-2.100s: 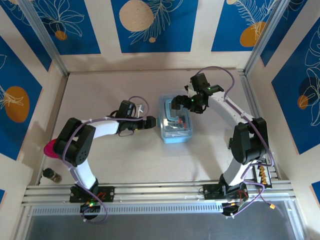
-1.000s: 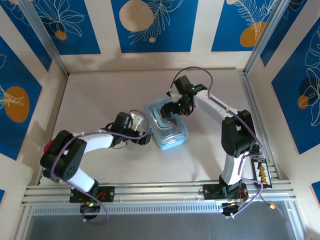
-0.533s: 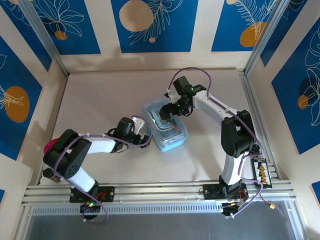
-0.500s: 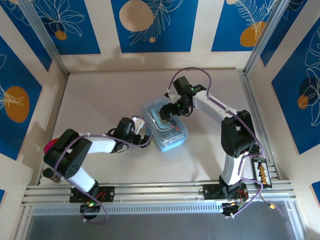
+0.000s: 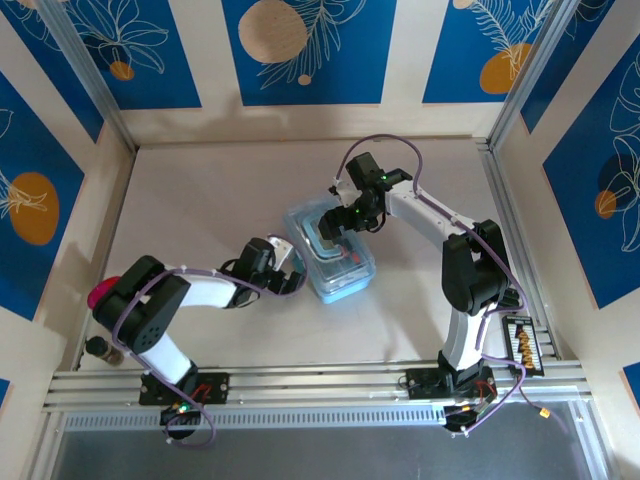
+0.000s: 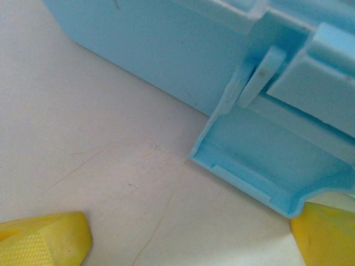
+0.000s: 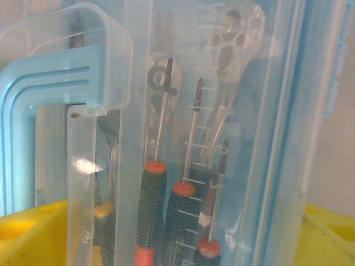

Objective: Pack the tool kit

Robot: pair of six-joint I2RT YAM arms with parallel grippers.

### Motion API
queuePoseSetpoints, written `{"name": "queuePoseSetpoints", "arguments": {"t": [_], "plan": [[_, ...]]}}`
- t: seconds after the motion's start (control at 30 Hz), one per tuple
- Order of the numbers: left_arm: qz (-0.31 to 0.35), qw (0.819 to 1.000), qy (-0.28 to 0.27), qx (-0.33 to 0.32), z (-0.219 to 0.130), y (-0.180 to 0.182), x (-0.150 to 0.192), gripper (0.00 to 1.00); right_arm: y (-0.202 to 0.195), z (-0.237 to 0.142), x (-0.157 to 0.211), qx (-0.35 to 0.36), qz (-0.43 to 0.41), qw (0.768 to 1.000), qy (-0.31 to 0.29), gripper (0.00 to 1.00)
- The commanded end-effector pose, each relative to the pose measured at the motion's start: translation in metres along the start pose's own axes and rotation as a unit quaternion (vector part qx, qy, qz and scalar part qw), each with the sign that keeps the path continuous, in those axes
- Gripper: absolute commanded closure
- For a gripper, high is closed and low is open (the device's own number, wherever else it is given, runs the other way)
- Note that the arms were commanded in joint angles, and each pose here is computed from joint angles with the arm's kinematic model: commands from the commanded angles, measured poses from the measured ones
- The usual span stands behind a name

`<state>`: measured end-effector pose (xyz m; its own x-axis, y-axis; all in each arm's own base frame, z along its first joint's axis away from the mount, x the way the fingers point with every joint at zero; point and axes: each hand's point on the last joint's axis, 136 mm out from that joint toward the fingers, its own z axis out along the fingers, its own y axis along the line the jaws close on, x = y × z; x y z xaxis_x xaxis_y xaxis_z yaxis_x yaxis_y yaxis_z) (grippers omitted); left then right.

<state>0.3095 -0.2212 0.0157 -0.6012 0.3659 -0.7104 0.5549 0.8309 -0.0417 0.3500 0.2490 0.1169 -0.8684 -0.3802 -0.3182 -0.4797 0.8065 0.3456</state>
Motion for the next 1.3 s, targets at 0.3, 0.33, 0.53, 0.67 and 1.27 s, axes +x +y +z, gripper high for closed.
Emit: {"name": "queuePoseSetpoints", "arguments": {"t": [0.3, 0.33, 0.53, 0.67, 1.27], "plan": [[-0.024, 0.997, 0.006, -0.073, 0.002, 0.024, -0.003, 0.00, 0.011, 0.013, 0.057, -0.033, 0.020, 0.993, 0.114, 0.14], [-0.024, 0.997, 0.006, -0.076, 0.000, 0.025, -0.003, 0.00, 0.010, 0.013, 0.058, -0.033, 0.020, 0.993, 0.112, 0.14], [-0.020, 0.996, -0.003, -0.086, -0.012, 0.028, -0.011, 0.00, 0.009, 0.012, 0.061, -0.033, 0.024, 0.993, 0.112, 0.14], [-0.017, 0.996, -0.007, -0.087, -0.018, 0.028, -0.016, 0.00, 0.008, 0.012, 0.061, -0.034, 0.026, 0.993, 0.112, 0.14], [-0.006, 0.996, -0.026, -0.087, -0.044, 0.028, -0.034, 0.00, 0.009, 0.015, 0.066, -0.040, 0.031, 0.992, 0.116, 0.14]]}}
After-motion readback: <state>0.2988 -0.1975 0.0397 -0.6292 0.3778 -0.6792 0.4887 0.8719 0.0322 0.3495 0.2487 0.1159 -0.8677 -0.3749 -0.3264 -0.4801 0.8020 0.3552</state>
